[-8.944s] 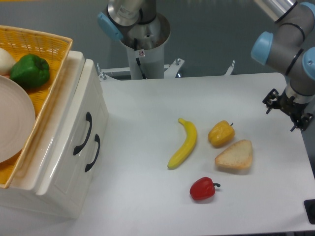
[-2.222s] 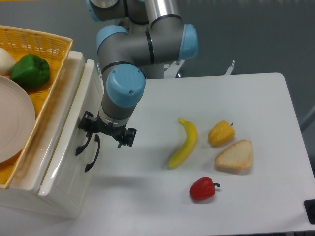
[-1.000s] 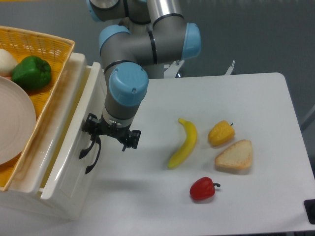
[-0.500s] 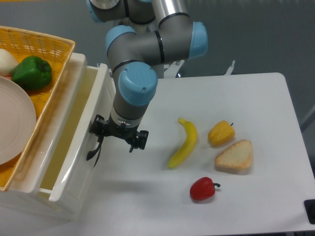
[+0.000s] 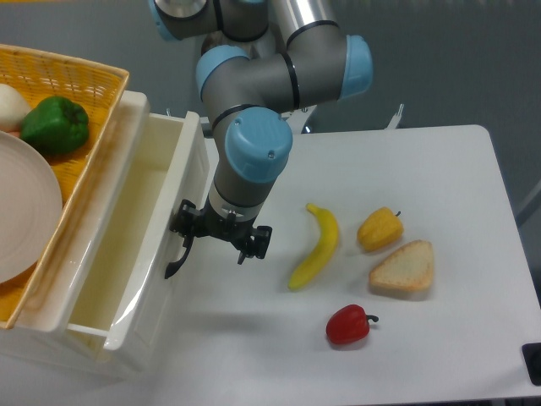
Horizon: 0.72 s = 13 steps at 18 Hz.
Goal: Slide open the top white drawer
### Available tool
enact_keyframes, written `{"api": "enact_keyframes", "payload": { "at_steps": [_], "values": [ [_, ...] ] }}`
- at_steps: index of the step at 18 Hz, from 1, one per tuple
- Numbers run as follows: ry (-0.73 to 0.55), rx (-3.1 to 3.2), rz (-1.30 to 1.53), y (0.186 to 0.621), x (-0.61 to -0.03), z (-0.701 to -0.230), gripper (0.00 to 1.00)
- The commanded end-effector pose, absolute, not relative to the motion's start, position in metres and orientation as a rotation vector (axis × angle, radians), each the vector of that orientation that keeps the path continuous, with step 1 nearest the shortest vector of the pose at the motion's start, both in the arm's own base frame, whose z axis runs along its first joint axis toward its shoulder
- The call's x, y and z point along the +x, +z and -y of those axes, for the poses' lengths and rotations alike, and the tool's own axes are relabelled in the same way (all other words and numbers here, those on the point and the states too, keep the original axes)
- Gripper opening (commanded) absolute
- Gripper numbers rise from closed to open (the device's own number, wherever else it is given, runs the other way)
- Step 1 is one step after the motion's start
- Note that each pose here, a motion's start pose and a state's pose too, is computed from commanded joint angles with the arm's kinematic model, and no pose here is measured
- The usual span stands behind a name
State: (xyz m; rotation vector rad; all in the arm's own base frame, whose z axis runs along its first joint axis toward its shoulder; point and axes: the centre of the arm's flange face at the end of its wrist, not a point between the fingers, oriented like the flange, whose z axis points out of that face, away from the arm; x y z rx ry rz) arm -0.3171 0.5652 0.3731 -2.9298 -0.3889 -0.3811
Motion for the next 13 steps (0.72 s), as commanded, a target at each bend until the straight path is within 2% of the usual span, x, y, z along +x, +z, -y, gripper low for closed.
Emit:
{"api": "enact_keyframes", "payload": {
  "at_steps": [13],
  "values": [
    [-0.351,-2.903,0.423,0.38,-0.36,-0.544,1.0]
  ]
}}
